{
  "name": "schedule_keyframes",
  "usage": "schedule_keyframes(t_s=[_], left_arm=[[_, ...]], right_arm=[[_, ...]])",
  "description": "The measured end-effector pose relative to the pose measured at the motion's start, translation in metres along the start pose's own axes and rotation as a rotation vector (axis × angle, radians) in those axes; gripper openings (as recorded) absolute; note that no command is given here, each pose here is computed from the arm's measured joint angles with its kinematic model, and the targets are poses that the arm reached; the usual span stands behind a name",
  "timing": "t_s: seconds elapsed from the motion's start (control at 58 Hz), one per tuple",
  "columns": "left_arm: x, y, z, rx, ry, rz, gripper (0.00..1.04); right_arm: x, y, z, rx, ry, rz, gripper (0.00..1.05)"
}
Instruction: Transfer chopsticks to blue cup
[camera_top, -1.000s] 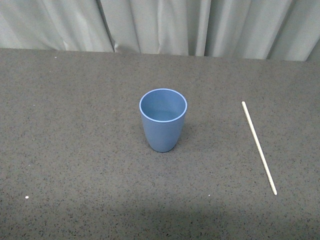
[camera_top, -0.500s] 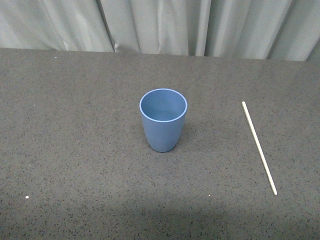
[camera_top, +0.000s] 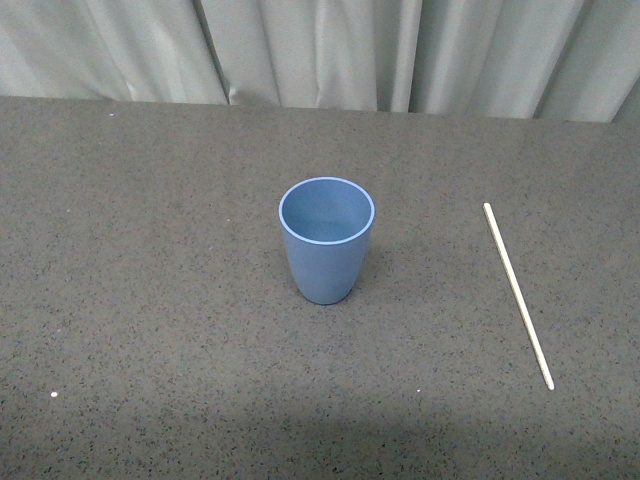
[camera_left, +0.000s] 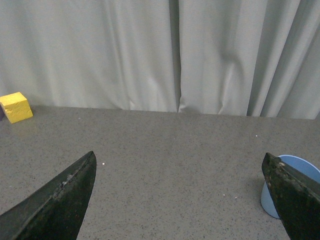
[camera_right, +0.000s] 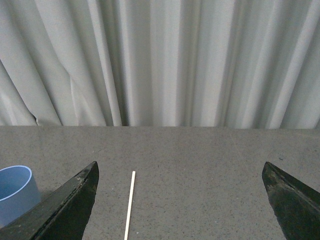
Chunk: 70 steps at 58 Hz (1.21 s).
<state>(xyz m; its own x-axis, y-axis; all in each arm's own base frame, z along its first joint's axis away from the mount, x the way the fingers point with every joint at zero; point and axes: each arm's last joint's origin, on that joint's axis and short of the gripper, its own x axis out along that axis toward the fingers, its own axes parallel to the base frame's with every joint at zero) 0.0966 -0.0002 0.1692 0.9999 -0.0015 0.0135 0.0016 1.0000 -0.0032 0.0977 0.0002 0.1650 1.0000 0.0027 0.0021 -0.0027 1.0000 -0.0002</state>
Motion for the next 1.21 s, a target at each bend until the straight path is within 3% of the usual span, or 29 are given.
schedule_keyframes(t_s=[0.362,0.431,0.483,0.69,0.845,0.983,1.207], left_arm=[[0.0,0.0,0.0,0.0,0.0,0.0,0.98],[0.0,0.0,0.0,0.0,0.0,0.001,0.98],[0.0,0.0,0.0,0.0,-0.001,0.001,0.98],[0.0,0.0,0.0,0.0,0.0,0.0,0.98],[0.0,0.0,0.0,0.0,0.0,0.0,0.98],[0.0,0.0,0.0,0.0,0.0,0.0,0.98],[0.0,0.0,0.0,0.0,0.0,0.0,0.98]], right_arm=[[0.0,0.0,0.0,0.0,0.0,-0.001,0.95],[0.004,0.0,-0.001,-0.095,0.112,-0.198,0.95],[0.012,0.0,-0.001,-0.134,0.159,-0.249,0.95],[0.066,0.008,0.005,-0.096,0.29,-0.044,0.95],[0.123,0.016,-0.009,-0.043,0.508,0.118,0.95],[0.161,0.02,-0.024,0.003,0.703,0.175,0.95],[0.218,0.03,-0.051,0.042,1.025,0.162,0.95]])
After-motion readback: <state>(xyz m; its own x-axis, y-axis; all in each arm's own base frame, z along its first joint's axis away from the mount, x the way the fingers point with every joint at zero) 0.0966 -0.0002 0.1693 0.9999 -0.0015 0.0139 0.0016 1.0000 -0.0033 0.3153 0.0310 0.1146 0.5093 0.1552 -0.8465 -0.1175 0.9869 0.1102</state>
